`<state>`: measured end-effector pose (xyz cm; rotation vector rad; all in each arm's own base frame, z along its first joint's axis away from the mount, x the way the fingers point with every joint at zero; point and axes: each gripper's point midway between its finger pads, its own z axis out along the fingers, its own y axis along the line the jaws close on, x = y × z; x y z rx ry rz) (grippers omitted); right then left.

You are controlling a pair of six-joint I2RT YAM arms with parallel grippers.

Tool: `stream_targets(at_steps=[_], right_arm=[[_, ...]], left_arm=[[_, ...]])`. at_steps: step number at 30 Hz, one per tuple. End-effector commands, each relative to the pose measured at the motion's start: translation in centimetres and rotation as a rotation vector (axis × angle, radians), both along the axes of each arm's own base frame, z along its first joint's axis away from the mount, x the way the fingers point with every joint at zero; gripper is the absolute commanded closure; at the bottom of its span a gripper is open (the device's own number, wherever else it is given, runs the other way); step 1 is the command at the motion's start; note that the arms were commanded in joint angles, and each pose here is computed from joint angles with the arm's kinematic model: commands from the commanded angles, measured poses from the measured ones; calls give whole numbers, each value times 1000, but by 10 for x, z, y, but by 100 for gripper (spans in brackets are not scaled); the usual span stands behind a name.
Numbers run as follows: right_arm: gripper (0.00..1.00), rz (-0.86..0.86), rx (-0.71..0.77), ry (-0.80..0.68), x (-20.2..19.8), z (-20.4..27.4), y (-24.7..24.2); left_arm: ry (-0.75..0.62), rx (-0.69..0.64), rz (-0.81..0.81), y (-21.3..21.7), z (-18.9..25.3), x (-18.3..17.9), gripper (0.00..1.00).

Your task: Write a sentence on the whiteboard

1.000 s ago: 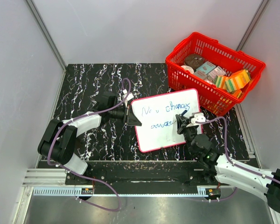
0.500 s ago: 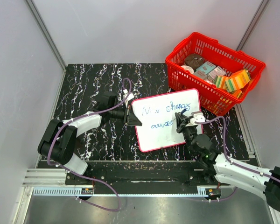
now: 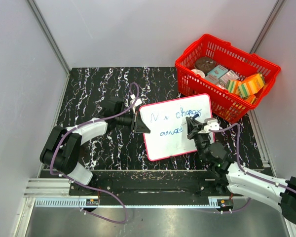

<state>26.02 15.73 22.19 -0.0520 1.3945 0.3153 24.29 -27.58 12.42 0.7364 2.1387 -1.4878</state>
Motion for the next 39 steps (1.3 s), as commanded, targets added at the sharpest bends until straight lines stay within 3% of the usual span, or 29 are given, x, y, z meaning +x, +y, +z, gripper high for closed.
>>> stream_targets(at_steps=[1,26,39], right_arm=[[100,-12,68,-54,-7,31,-11],[100,-43,-2,27,0,-4,-9],[100,-155,-23,42,1,-10,-33]], left_arm=[[-150,140,69,10,-24,21,100],[-148,146,71,10,-25,21,100],[-150,148,73,10,-25,21,100]])
